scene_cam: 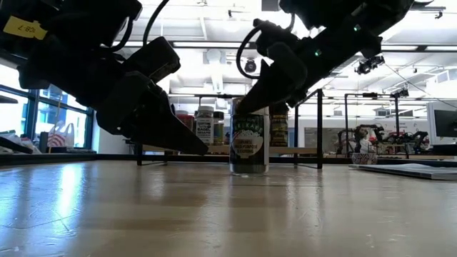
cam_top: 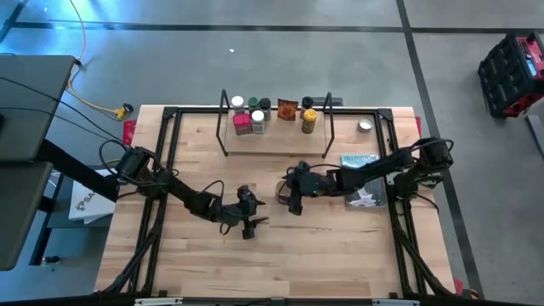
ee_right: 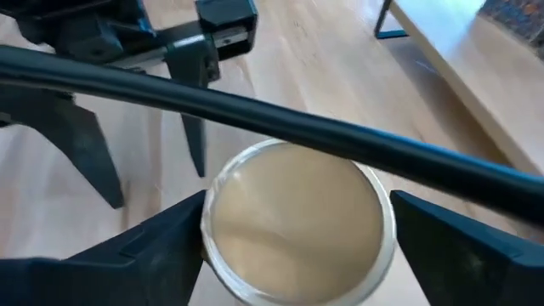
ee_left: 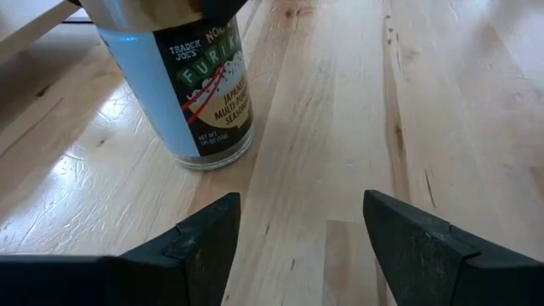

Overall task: Shelf spices
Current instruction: Put the gold seasoning bottle on the shelf

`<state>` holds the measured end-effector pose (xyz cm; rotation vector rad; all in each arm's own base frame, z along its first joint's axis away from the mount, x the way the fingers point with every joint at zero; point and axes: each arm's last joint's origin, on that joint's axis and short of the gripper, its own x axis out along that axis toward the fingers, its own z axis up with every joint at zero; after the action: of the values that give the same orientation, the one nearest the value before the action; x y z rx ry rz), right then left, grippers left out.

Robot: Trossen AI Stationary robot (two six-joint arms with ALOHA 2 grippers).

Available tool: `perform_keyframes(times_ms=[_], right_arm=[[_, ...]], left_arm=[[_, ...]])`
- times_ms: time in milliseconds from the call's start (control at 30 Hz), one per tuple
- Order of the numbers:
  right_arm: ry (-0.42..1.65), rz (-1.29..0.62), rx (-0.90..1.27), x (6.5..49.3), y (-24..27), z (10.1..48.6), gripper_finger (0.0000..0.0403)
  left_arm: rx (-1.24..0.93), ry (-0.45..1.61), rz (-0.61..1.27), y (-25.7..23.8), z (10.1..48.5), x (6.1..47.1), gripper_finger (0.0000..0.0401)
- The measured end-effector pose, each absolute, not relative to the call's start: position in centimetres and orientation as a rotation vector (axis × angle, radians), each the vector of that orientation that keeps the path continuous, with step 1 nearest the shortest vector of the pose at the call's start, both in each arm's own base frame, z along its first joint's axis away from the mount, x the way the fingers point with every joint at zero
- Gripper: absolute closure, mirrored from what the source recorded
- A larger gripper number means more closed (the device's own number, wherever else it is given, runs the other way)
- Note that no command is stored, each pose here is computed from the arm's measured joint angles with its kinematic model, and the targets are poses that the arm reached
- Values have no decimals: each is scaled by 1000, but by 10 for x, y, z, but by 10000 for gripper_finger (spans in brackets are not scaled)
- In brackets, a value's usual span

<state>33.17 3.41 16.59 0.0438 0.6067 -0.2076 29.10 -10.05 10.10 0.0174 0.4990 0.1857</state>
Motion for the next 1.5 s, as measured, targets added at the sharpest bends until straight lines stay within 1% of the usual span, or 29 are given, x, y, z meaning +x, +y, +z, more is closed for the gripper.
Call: perform_keyframes(times_ms=[67,233,367,500,600,733,833,967,1067,1233,1400,1500], right_arm=[[605,-184,74,332,32,166,72],[604,-173,92,333,30,166,139],[582,-164,86,333,27,172,140],[499,-180,94,328,7,197,140],[442,-208,112,322,-20,217,140],[404,-225,172,323,-65,247,140],[437,-237,137,331,-94,263,140],[494,-268,96,342,-130,275,140],[521,-275,97,347,-155,273,140],[547,-294,134,353,-187,257,140],[592,-289,166,356,-203,232,140],[607,-294,168,357,-207,223,140]], left_arm=[[17,499,186,-100,101,291,156],[17,499,186,-100,101,291,156],[10,498,188,-100,101,291,156],[9,498,188,-100,101,291,156],[9,498,188,-100,101,291,156],[8,498,188,-100,101,291,156],[8,498,188,-100,101,291,156],[-7,496,192,-100,101,291,156],[-8,497,192,-101,101,291,156],[-8,497,192,-101,101,291,156],[-8,496,192,-101,101,291,156],[-8,496,192,-100,101,291,156]])
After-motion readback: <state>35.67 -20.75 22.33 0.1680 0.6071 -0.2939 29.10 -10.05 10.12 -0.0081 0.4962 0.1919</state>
